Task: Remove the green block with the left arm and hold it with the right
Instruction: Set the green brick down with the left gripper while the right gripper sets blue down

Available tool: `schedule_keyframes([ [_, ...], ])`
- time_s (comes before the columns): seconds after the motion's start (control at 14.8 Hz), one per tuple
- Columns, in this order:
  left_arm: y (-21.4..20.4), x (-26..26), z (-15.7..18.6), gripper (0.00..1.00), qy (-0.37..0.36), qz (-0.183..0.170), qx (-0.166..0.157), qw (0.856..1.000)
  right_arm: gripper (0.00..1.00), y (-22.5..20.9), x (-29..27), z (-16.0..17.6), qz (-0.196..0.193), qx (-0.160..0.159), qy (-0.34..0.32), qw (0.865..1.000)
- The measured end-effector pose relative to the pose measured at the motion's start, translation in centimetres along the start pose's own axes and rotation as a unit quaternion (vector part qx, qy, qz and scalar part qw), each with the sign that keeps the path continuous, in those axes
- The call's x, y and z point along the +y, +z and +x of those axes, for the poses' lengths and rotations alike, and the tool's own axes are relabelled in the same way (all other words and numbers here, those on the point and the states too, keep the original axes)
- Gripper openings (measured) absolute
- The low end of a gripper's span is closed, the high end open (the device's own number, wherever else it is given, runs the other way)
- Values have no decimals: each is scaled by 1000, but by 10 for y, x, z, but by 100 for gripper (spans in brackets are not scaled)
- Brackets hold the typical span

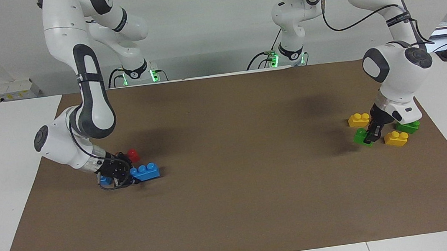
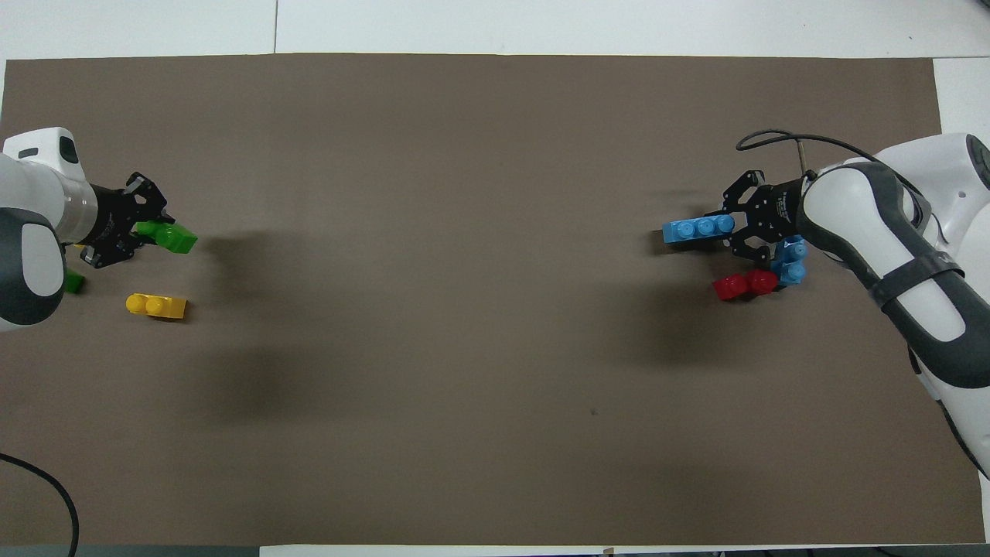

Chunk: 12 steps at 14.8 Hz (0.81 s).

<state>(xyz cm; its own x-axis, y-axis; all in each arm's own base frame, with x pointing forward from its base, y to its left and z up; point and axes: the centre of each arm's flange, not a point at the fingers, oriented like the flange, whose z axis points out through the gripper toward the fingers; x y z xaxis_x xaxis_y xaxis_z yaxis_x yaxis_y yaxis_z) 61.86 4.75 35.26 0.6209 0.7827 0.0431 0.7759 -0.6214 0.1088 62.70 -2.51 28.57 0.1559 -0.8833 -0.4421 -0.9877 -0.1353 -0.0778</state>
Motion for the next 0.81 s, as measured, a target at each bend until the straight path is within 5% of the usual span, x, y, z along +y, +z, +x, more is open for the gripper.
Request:
schedule_keyframes([
  [0.27, 18, -4, 5, 34, 16, 3, -3, 1000, 39, 2, 0, 1, -1, 0, 1, 1000],
  [0.61, 28, -8, 14, 34, 18, -3, 4, 1000, 80, 2, 0, 2, -1, 0, 1, 1000],
  [0.81, 32, -8, 15, 34, 28, -4, 5, 1000, 81, -2, 0, 6, 3, 1, 4, 1000],
])
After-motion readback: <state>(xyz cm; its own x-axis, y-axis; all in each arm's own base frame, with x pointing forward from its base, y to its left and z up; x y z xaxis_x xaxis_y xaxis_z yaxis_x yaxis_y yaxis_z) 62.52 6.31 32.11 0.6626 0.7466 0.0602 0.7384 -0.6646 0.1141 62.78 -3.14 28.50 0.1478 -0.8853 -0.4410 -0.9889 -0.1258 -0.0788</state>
